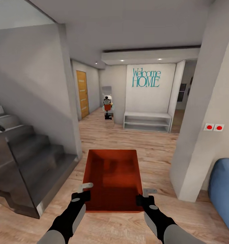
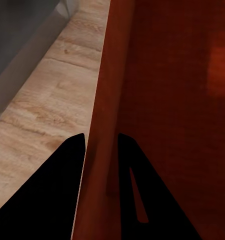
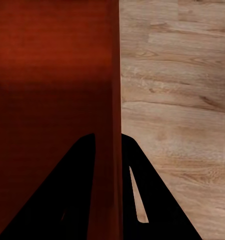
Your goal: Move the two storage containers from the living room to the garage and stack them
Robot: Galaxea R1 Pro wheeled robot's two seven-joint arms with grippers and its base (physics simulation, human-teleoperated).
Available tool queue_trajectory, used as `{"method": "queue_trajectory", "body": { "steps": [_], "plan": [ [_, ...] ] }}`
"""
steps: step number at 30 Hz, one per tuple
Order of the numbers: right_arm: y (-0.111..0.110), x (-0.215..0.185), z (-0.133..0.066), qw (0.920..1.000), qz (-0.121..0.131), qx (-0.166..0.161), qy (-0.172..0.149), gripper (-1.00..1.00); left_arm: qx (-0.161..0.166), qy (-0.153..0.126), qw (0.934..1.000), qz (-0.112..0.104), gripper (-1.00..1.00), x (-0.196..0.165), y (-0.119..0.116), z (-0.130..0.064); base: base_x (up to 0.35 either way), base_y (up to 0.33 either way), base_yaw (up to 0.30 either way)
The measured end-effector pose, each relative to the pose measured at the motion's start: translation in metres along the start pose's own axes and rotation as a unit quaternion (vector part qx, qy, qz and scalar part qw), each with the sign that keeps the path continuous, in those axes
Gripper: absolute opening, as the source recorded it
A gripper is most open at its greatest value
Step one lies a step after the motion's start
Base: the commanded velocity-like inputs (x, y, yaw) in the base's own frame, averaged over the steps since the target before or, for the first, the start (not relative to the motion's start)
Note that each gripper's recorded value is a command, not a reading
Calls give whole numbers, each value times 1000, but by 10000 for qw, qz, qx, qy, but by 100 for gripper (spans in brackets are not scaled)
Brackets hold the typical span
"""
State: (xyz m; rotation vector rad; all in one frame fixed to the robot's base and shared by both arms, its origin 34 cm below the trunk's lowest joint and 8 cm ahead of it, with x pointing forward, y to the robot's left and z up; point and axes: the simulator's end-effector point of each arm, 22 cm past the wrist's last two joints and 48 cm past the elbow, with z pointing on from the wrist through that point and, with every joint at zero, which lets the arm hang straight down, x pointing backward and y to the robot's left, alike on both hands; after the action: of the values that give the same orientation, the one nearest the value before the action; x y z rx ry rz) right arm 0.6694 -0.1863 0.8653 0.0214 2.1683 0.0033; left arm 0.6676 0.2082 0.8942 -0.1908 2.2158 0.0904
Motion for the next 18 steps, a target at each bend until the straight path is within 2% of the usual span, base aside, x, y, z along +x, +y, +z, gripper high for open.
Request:
{"method": "queue_trajectory", "body": {
  "steps": [18],
  "plan": [
    [0, 0, 0, 10000, -7, -2, 8, -100, -2, 6, 10000, -7, -100, 1, 0, 0, 322, 0, 0]
  ]
}}
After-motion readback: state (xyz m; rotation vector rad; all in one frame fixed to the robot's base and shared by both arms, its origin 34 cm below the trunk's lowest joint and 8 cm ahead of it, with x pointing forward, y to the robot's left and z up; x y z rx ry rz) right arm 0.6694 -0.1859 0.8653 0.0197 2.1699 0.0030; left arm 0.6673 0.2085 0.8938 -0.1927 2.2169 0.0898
